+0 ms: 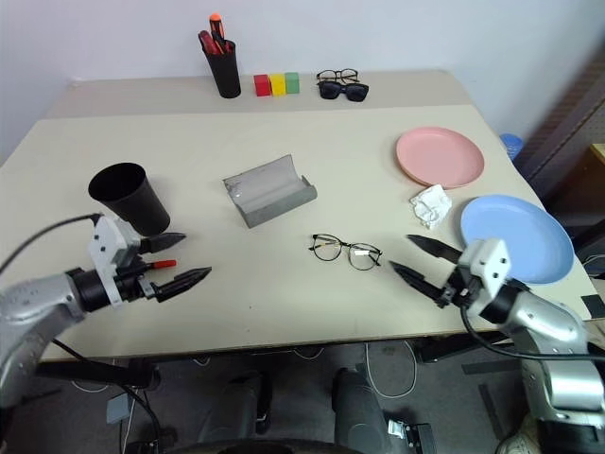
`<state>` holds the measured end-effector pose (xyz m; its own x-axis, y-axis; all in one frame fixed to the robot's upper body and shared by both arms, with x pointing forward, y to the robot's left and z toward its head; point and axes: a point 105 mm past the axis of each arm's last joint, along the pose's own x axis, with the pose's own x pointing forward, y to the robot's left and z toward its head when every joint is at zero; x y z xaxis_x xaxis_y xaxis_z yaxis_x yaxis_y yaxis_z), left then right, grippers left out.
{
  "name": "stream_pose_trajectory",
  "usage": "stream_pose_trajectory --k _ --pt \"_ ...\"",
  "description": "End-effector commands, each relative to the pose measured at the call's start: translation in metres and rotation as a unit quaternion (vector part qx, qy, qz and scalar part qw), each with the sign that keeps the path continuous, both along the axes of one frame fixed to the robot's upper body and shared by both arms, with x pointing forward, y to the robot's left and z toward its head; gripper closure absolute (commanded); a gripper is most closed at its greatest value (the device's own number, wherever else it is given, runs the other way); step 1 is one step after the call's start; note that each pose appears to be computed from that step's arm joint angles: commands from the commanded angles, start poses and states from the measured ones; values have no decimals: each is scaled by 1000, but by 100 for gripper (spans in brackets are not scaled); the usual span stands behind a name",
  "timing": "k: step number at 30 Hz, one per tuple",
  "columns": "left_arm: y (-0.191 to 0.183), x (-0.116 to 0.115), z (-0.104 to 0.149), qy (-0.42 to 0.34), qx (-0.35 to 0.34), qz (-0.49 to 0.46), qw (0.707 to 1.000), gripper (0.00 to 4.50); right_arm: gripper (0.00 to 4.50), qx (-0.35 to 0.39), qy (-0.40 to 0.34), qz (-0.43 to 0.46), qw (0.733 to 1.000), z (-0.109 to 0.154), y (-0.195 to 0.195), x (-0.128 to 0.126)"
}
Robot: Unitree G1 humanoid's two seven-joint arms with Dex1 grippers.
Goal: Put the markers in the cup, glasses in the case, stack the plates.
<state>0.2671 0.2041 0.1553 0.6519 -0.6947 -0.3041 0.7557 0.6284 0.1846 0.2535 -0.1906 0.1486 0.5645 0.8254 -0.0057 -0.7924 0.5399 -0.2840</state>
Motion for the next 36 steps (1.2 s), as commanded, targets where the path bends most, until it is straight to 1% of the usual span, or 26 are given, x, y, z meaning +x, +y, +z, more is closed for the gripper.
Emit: stream_pose_trajectory --k 1,5,9,14,19,27,31,34,36 --pt "18 11 17 13 59 -52 997 0 180 2 1 85 996 2 27 1" --pt "38 19 29 50 120 -100 986 0 180 -4 11 143 990 -3 48 1" --pt "56 26 29 94 172 -117 974 0 180 -14 10 165 986 -6 58 2" --pt "67 31 18 137 205 -137 959 0 180 -12 7 160 987 -7 60 1" --pt "72 33 5 170 260 -147 939 0 180 -9 4 146 989 -6 58 0" --pt "72 41 -11 187 341 -148 909 0 180 -6 1 129 992 -3 57 0" --pt "67 39 -14 193 351 -157 903 0 180 -5 -2 122 992 1 57 1" --pt "67 40 -17 189 358 -153 902 85 174 -4 -4 120 993 3 58 3" --pt "69 39 -18 191 360 -151 900 183 174 -4 -4 118 993 4 58 3"
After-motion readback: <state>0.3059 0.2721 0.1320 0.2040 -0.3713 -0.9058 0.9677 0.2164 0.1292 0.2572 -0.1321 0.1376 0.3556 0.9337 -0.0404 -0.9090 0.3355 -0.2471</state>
